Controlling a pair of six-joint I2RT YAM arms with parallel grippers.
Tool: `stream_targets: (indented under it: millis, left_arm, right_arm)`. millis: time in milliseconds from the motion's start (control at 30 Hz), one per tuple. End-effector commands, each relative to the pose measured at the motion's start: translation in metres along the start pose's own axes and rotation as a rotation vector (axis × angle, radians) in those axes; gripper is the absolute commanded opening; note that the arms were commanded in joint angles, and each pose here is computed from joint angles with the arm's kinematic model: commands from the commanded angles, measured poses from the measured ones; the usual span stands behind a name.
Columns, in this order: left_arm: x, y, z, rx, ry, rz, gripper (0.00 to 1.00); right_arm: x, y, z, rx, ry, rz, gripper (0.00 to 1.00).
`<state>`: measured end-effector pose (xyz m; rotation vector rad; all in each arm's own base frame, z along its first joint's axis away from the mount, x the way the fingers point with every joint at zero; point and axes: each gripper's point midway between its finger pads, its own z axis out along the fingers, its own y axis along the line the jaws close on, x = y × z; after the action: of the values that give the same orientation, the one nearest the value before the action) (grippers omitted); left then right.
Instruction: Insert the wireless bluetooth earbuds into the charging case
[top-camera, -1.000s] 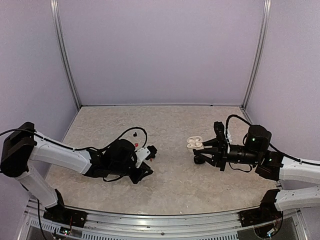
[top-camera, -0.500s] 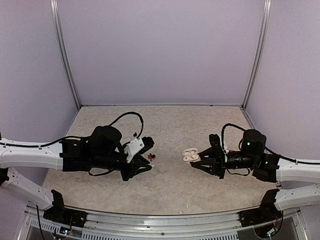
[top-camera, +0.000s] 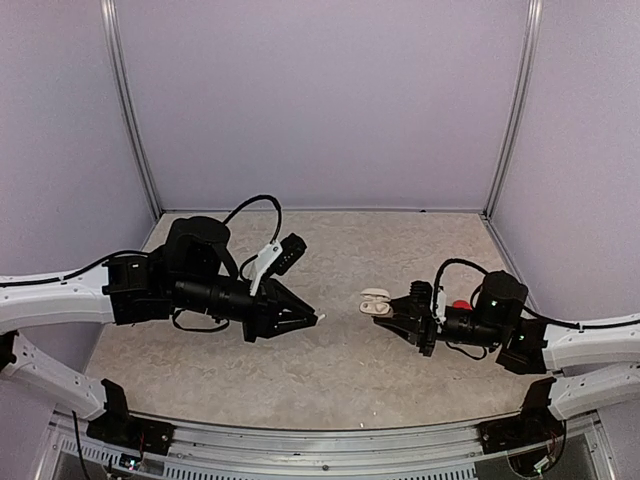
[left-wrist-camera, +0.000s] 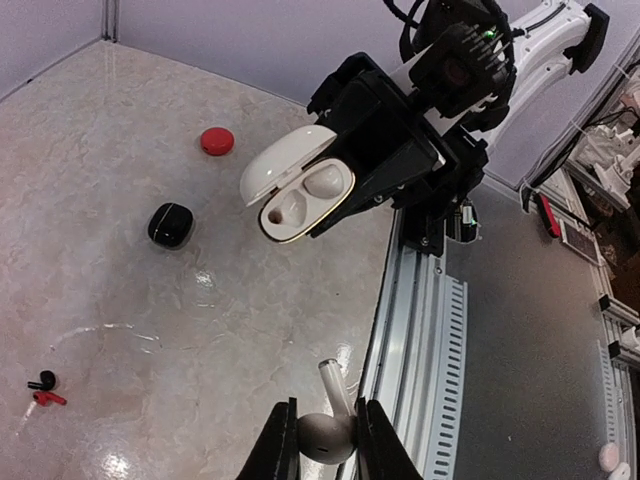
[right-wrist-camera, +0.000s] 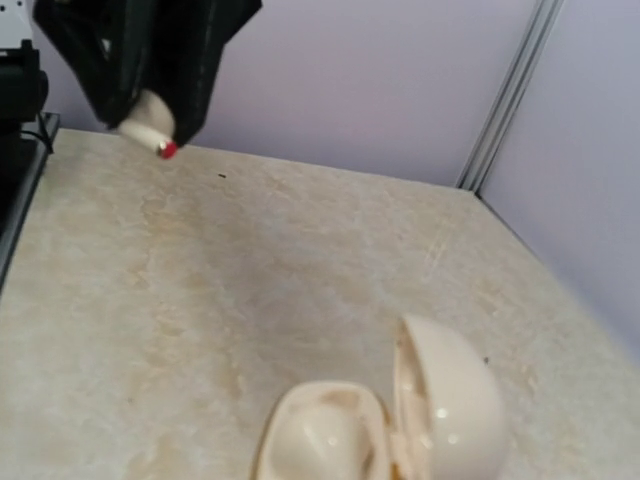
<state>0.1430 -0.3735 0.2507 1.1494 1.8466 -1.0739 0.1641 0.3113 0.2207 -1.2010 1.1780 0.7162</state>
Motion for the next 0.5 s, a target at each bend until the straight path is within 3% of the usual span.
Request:
stream_targets:
  millis: [0,467]
  left_arm:
    - [-0.016,-0.008,0.003,0.103,-0.013,-0.149,0.15]
    - [-0.028,0.007,0.006,0.196,-0.03,-0.465,0.13]
  right_arm:
    - [-0.019,-0.009,0.008,0.04,-0.073,-0.1,0.0]
    - [-0.026,-0.005,0.038,-0.024,-0.099,-0.152,0.0]
